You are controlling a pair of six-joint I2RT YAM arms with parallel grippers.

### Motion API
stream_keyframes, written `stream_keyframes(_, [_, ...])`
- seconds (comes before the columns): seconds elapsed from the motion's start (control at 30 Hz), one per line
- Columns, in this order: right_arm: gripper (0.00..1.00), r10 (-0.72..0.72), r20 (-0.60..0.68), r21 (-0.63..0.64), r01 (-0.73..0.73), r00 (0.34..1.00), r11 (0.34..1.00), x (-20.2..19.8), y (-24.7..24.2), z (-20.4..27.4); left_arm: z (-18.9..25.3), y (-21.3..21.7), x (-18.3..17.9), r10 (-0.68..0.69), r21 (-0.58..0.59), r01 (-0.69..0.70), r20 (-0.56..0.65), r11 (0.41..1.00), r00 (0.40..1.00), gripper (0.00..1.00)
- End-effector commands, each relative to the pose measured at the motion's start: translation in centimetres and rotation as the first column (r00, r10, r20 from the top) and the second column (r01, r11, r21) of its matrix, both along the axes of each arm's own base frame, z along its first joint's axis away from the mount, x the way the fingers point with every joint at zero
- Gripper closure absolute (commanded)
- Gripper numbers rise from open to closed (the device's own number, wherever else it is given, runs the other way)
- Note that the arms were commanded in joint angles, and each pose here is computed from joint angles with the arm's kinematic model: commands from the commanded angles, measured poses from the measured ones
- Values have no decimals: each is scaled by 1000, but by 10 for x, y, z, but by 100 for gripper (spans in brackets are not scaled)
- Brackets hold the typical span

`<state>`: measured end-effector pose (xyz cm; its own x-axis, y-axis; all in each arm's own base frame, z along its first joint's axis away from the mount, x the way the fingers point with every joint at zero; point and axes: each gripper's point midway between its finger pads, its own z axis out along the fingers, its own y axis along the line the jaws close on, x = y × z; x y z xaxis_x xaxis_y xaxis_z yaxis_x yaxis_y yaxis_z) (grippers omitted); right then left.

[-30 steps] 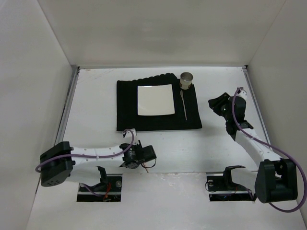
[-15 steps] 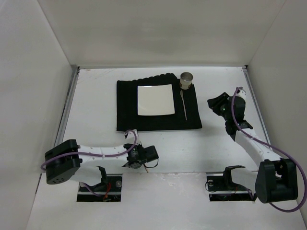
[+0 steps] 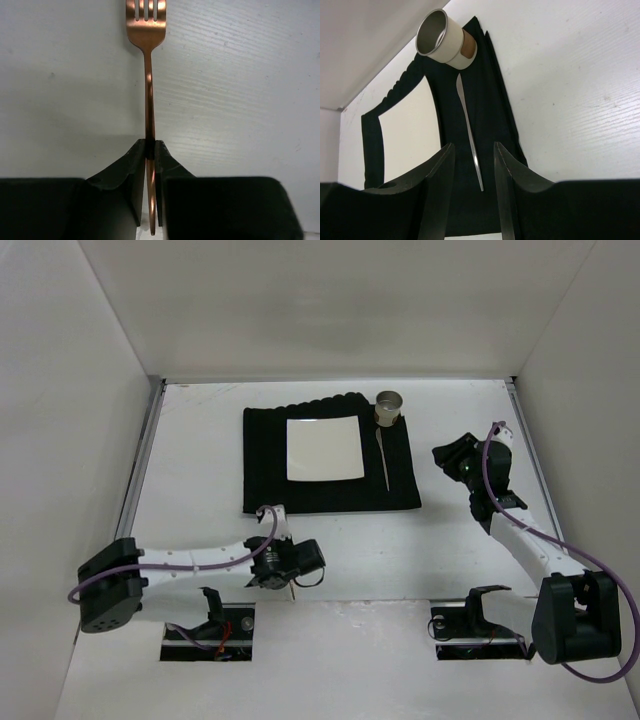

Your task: Set the dinner table for one person

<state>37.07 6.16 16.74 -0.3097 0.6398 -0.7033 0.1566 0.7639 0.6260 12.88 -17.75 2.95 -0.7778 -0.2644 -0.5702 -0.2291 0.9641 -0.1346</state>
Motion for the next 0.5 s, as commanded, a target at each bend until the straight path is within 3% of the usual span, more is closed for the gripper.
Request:
stream_keyframes(0.0, [57,7,75,4,-8,997,1000,6,2,22,44,18,17,-86,107,76,87,991,993,98])
stream_keyframes(0.2, [57,9,73,3,-9,997,1000,6,4,21,84,44,68,-124,207,88,168,974,978,98])
stream_keyframes(0.33, [57,9,60,2,-9,998,1000,7,4,15,104,40,127,-139,183,95,247,979,959,98])
stream_keyframes(0.47, [57,14,65,-4,-14,998,1000,6,6,17,119,35,184,-175,238,110,273,965,946,98])
